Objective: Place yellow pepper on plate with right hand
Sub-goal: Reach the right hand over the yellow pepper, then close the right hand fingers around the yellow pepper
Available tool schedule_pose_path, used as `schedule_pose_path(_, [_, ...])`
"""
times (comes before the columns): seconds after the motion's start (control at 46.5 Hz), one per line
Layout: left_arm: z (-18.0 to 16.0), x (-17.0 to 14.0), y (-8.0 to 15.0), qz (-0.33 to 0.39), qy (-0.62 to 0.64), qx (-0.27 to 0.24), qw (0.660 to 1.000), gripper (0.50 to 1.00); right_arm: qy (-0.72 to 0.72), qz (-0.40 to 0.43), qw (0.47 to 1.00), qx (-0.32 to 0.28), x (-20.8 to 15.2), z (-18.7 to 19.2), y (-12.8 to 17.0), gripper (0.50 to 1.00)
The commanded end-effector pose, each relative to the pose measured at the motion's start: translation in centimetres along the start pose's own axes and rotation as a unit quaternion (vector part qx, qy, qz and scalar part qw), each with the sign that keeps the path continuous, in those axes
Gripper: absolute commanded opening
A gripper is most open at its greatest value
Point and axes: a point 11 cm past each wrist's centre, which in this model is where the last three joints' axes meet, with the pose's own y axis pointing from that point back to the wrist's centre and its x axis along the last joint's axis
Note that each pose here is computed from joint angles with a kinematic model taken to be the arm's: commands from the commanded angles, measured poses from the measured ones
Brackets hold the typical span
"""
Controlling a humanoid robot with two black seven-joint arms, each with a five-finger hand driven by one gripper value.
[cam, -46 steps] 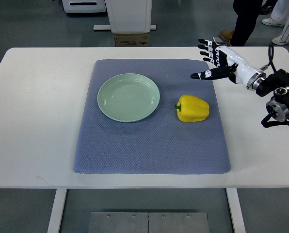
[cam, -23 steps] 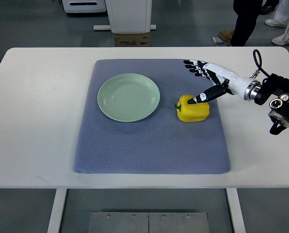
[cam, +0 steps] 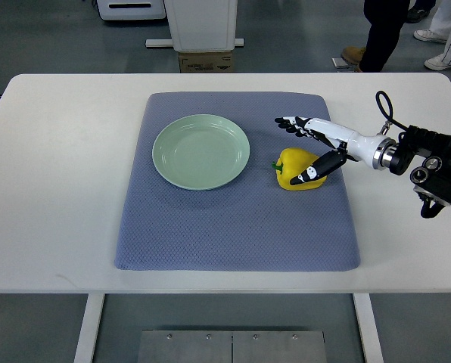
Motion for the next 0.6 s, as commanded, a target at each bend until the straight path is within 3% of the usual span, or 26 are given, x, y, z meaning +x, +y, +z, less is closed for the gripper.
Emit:
schedule_pose_path(0.0, [0.0,0.0,0.0,0.001,0.000,-0.001,1.000,1.000,0.001,0.000,1.000,-0.004,-0.2,0.3,0.0,0.987])
schedule_pose_path(0.387, [0.0,0.0,0.0,0.000,0.000,0.000,1.000,1.000,0.016,0.002,1.000,-0.025,-1.2,2.0,0.0,0.964])
schedule_pose_path(0.581, [0.0,0.0,0.0,0.000,0.000,-0.001,1.000,1.000,0.016,0.002,1.000,-0.026,-1.3,2.0,-0.2,0.916])
